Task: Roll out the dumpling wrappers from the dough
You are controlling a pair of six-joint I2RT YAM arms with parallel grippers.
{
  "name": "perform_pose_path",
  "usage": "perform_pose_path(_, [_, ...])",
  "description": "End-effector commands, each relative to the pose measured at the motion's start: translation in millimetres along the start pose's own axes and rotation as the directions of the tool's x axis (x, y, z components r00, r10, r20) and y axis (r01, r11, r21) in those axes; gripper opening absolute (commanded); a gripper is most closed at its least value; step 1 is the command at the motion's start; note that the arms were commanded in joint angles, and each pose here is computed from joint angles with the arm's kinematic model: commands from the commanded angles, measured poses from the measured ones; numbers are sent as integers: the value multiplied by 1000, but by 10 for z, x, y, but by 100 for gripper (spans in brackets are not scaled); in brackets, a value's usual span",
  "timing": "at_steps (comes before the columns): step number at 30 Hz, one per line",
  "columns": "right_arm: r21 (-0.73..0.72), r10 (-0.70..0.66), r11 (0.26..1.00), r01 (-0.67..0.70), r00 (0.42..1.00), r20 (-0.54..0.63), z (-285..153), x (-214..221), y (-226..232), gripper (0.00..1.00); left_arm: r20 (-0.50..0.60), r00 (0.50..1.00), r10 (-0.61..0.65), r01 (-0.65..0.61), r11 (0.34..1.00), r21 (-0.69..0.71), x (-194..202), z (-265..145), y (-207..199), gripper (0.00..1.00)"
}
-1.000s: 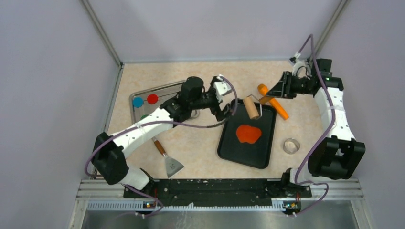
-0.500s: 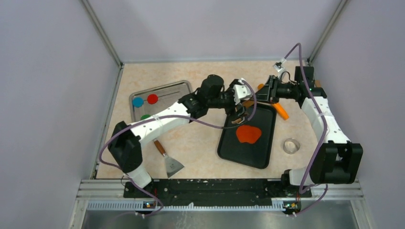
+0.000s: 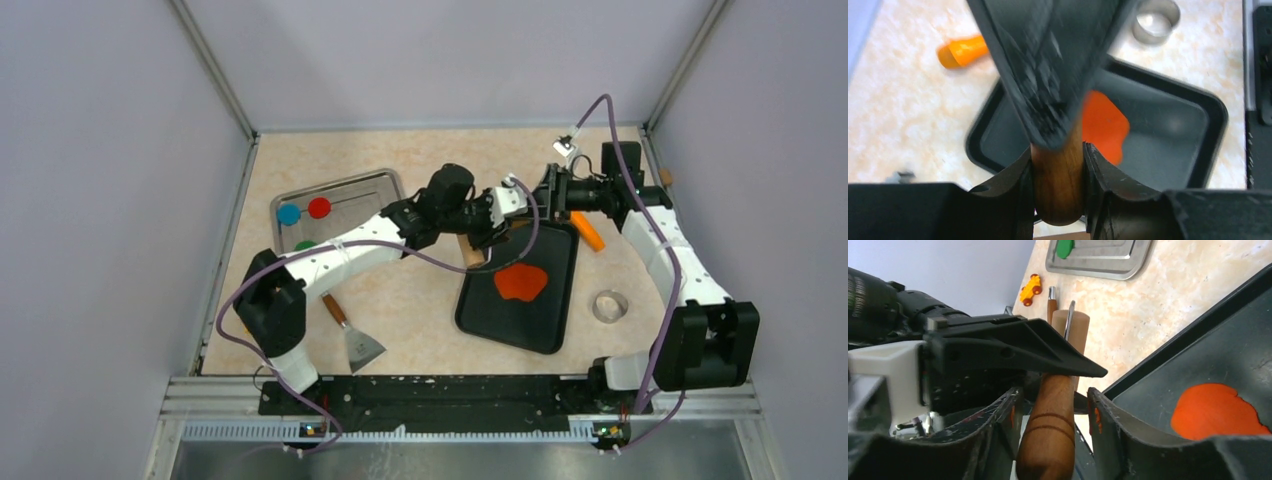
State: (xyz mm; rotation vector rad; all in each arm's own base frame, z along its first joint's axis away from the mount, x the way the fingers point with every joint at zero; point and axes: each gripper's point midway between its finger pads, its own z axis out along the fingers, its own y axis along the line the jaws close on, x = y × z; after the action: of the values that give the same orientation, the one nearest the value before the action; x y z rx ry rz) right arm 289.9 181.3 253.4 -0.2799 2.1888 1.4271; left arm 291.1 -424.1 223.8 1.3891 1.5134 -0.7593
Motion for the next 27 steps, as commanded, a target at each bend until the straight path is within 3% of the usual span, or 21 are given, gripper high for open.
perform_pose_path(1, [-61, 9, 998, -8, 1000, 4, -115, 29, 77, 60, -18, 1000, -4, 4, 1000, 14, 132, -309, -181, 0])
perform_pose_path(2, [-104, 17, 995, -14, 1000, 25, -155, -16, 107, 80, -64, 997, -33, 35, 999, 32, 284, -356, -245, 0])
perform_pose_path(3, [-118, 57, 992, -50, 997, 58, -279, -73, 60, 85, -119, 991, -69, 75, 996, 46, 452, -418, -298, 0])
perform_pose_path(5, [-105, 69, 993, -60, 994, 89, -440, -66, -75, 87, -246, 954, -173, 190, 981, 48, 839, -601, -391, 0])
perform_pose_path(7, [31, 25, 999, -27, 996, 80, -589, 14, -361, 88, -349, 903, -252, 277, 961, 22, 1229, -808, -432, 0])
perform_pose_path(9, [202, -85, 976, 86, 996, -12, -739, 85, -621, 86, -422, 847, -322, 335, 941, -46, 1544, -1029, -417, 0])
perform_pose_path(12, [430, -177, 867, 250, 963, -204, -1035, 265, -1011, 82, -506, 794, -338, 348, 934, -78, 1859, -1303, -510, 1])
perform_pose_path(15, [539, -182, 746, 392, 898, -401, -1367, 519, -1294, 70, -550, 769, -326, 333, 939, -91, 2031, -1412, -574, 2])
perform_pose_path(17, [551, -206, 690, 470, 857, -473, -1529, 671, -1323, 67, -569, 756, -324, 340, 937, -83, 2101, -1420, -608, 4])
perform_pose_path(21, [591, -202, 587, 553, 808, -554, -1728, 933, -1482, 67, -602, 738, -304, 332, 941, -68, 2308, -1340, -607, 13])
perform_pose_path(27, [631, -119, 590, 504, 827, -549, -1820, 1216, -1757, 66, -635, 711, -301, 347, 936, -55, 2504, -1244, -620, 28])
